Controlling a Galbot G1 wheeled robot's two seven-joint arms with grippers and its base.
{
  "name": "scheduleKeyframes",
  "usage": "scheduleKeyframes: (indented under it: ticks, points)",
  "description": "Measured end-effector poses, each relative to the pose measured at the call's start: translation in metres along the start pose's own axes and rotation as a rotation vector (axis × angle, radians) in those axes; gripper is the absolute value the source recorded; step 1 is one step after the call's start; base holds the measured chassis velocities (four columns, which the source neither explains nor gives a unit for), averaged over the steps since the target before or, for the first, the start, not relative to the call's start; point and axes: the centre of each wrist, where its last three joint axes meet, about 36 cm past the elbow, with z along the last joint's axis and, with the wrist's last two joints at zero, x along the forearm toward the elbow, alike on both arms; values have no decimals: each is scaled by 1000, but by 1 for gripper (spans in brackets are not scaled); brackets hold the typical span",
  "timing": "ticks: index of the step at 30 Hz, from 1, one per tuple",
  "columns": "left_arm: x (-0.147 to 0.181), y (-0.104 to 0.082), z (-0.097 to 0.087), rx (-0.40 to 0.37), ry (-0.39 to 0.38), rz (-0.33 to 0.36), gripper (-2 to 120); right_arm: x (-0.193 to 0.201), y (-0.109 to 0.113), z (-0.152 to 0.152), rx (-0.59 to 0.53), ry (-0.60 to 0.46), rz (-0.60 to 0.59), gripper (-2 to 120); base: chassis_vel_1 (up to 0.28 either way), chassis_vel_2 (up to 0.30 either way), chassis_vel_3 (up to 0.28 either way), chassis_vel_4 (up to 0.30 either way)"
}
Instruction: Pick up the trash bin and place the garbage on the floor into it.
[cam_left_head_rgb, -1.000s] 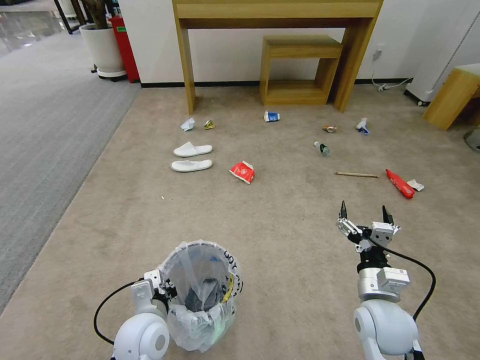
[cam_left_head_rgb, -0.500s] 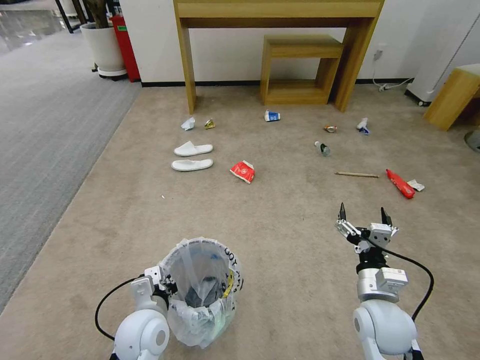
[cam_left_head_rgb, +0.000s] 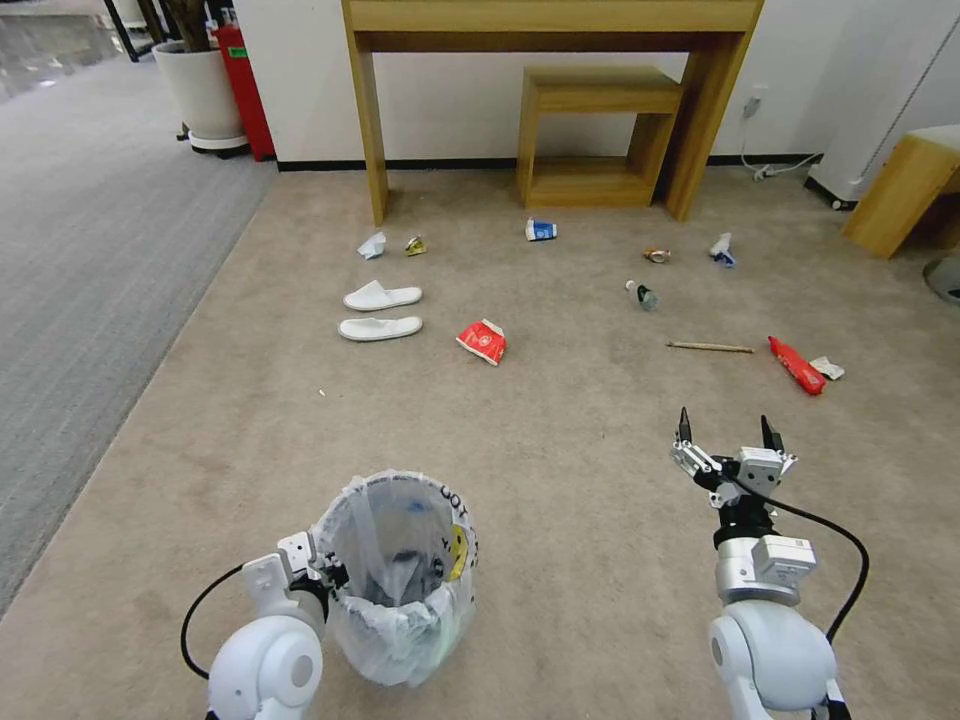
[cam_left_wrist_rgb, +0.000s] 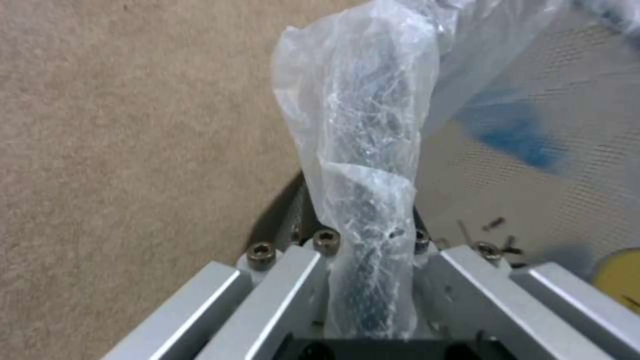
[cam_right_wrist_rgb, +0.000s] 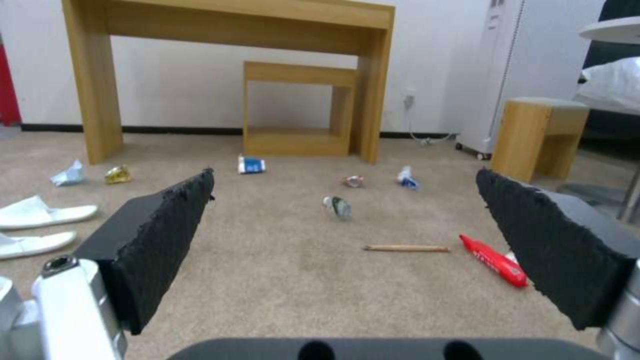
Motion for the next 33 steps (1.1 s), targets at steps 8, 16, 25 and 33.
scheduleKeyframes:
  ticks: [8,16,25,33]
  points:
    - [12,-2,-10,57,-30,26,1,4,-1,-2,5,-1,-1,100,0,0,0,0]
    - [26,-2,-19,78,-63,40,1,7,-2,-6,2,-7,-1,100,0,0,0,0]
    - [38,-4,-26,117,-90,58,1,8,-3,-11,-16,-19,0,100,0,0,0,0]
    - [40,-4,-26,125,-91,61,1,8,-10,-17,4,-12,9,100,0,0,0,0]
